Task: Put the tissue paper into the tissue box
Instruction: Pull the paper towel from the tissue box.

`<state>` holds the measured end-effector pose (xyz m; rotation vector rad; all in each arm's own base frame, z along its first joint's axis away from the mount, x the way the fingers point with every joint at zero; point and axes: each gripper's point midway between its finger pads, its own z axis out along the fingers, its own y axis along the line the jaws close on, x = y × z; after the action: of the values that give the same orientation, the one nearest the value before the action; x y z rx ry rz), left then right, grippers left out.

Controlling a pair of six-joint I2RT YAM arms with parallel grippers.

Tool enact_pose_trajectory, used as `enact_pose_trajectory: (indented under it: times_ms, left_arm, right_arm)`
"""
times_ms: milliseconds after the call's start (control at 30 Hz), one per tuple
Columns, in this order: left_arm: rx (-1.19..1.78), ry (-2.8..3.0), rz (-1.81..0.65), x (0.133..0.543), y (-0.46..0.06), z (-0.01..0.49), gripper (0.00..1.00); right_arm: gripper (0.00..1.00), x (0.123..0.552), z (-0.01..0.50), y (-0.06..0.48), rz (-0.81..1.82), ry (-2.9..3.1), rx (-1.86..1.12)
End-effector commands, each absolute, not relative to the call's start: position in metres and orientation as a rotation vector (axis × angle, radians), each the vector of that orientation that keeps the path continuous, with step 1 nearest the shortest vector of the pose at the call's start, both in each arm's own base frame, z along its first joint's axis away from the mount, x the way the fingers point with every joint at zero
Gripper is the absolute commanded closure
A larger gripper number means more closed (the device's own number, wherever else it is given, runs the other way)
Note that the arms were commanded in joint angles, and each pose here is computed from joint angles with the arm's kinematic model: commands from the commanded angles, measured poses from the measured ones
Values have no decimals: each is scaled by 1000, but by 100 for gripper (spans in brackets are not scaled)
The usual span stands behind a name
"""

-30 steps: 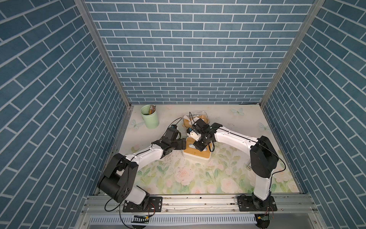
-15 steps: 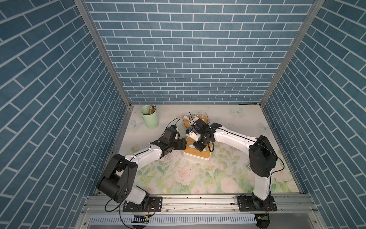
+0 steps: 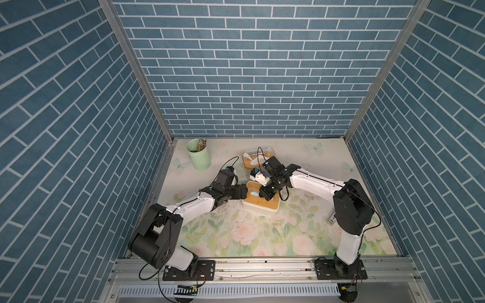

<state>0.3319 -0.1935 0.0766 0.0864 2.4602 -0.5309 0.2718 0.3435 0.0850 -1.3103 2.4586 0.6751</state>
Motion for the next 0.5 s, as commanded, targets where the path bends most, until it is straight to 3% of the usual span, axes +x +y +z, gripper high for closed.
enact_pose_trajectory:
  times_ms: [0,467]
  left_arm:
    - [81,2462,-524,331,-190,74,6]
    - [50,2487,-470,333,-183,64,7]
  right_arm:
    - [100,257,111,361,944,2355,-1307]
    - [100,244,131,349,1274,2269,-1206]
